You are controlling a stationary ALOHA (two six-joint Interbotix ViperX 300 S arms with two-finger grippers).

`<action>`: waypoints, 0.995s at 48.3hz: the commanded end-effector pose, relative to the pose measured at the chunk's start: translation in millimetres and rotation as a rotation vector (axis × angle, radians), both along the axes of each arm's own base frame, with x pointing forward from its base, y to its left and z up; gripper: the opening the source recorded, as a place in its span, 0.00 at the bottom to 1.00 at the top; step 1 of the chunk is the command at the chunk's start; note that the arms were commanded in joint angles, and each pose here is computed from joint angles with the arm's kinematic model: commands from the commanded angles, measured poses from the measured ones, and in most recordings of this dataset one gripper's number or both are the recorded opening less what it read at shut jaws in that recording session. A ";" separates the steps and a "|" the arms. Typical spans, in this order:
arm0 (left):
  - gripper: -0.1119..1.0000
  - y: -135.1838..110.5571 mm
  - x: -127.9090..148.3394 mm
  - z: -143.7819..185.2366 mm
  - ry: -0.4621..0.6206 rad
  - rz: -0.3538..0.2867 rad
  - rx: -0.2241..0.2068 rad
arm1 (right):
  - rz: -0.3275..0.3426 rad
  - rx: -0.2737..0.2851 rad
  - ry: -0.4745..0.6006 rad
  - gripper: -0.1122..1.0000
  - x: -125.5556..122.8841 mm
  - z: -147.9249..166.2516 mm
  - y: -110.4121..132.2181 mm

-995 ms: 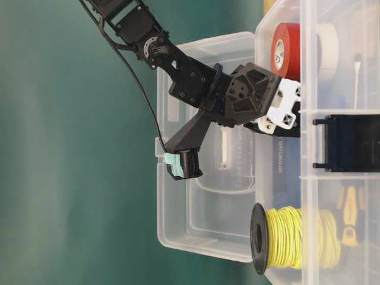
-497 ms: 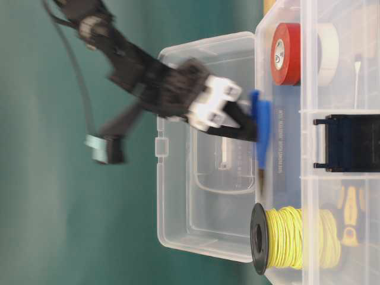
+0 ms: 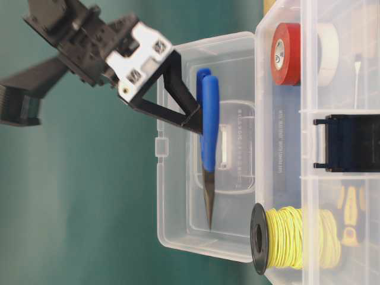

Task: Pick the nipper from the toolbox among several items.
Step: 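Lift the pliers out of the toolbox and carry them toward the front, then lower the pliers onto the table and open the right gripper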

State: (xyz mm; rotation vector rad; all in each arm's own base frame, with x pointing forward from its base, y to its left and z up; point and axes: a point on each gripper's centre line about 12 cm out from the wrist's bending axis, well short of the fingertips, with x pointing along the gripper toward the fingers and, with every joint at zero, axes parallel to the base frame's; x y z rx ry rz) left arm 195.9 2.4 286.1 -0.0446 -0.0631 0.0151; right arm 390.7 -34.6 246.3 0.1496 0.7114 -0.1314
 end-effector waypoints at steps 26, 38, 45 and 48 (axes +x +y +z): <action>0.10 0.4 1.2 4.1 -0.015 0.002 -0.003 | 0.149 0.100 0.101 0.22 36.4 -100.8 103.2; 0.10 0.3 1.0 3.9 -0.012 0.002 -0.003 | 0.142 0.127 0.110 0.22 41.6 -128.2 112.4; 0.10 0.4 1.0 3.7 -0.011 0.002 -0.004 | 0.117 0.148 0.146 0.23 38.0 -130.8 112.6; 0.10 0.4 1.0 3.7 -0.011 0.002 -0.004 | 0.108 0.150 0.169 0.33 35.4 -129.3 111.4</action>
